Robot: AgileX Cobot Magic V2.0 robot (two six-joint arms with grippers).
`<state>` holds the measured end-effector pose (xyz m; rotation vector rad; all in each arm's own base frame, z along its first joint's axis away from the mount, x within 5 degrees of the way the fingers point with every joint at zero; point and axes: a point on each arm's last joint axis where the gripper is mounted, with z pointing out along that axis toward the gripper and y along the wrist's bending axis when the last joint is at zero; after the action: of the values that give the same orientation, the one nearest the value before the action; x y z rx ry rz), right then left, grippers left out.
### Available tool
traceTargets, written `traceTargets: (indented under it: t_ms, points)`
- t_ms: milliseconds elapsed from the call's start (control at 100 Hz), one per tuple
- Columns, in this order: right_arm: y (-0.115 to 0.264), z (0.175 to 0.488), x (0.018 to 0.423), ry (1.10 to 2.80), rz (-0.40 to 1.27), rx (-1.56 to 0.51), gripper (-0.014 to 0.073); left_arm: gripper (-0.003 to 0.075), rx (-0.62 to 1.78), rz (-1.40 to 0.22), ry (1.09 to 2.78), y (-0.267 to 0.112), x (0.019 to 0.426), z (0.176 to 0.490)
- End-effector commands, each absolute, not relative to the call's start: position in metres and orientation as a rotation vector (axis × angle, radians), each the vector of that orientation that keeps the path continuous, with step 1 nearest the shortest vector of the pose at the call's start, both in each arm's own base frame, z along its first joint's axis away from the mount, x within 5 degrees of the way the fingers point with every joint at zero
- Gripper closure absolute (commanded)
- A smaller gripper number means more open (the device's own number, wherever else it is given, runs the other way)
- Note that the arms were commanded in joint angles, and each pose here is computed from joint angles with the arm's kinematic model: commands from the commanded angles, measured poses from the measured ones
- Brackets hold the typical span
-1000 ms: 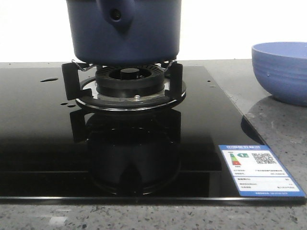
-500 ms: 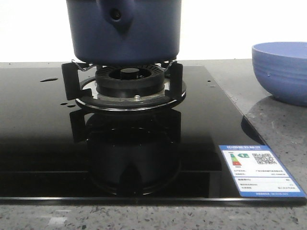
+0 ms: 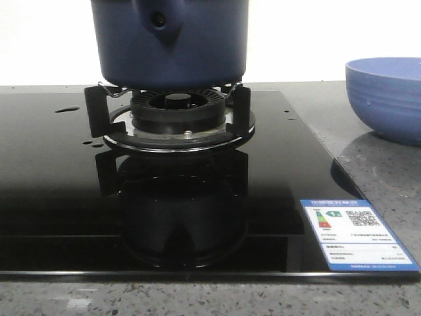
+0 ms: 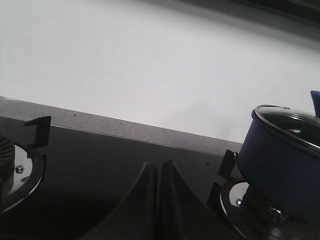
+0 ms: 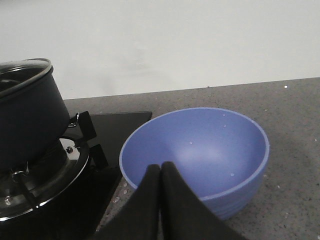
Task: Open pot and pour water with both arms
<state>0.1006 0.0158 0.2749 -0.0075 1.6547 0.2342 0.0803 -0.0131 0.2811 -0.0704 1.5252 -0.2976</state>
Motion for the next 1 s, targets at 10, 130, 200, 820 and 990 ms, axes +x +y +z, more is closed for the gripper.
traceTargets:
  t_ms: [10,130,200,820,990]
  points:
    - [0.013,0.286,0.101,1.607,0.21,0.019,0.0641,0.0739,-0.054,-0.282,1.515,-0.013,0.08,0.29]
    - [0.013,0.286,0.101,1.607,0.21,0.019,0.0641,0.0739,-0.124,-0.234,1.563,-0.007,0.081,0.287]
    - [0.013,0.286,0.101,1.607,0.21,0.019,0.0641,0.0739,-0.175,-0.21,1.573,-0.002,0.081,0.285]
    - [0.013,0.286,0.101,1.606,0.209,0.02,0.0641,0.0739,-0.121,-0.128,1.501,0.0,0.056,0.201]
    - [0.013,0.286,0.102,1.611,0.207,0.022,0.0641,0.0739,-0.041,-0.142,1.549,-0.004,0.056,0.198]
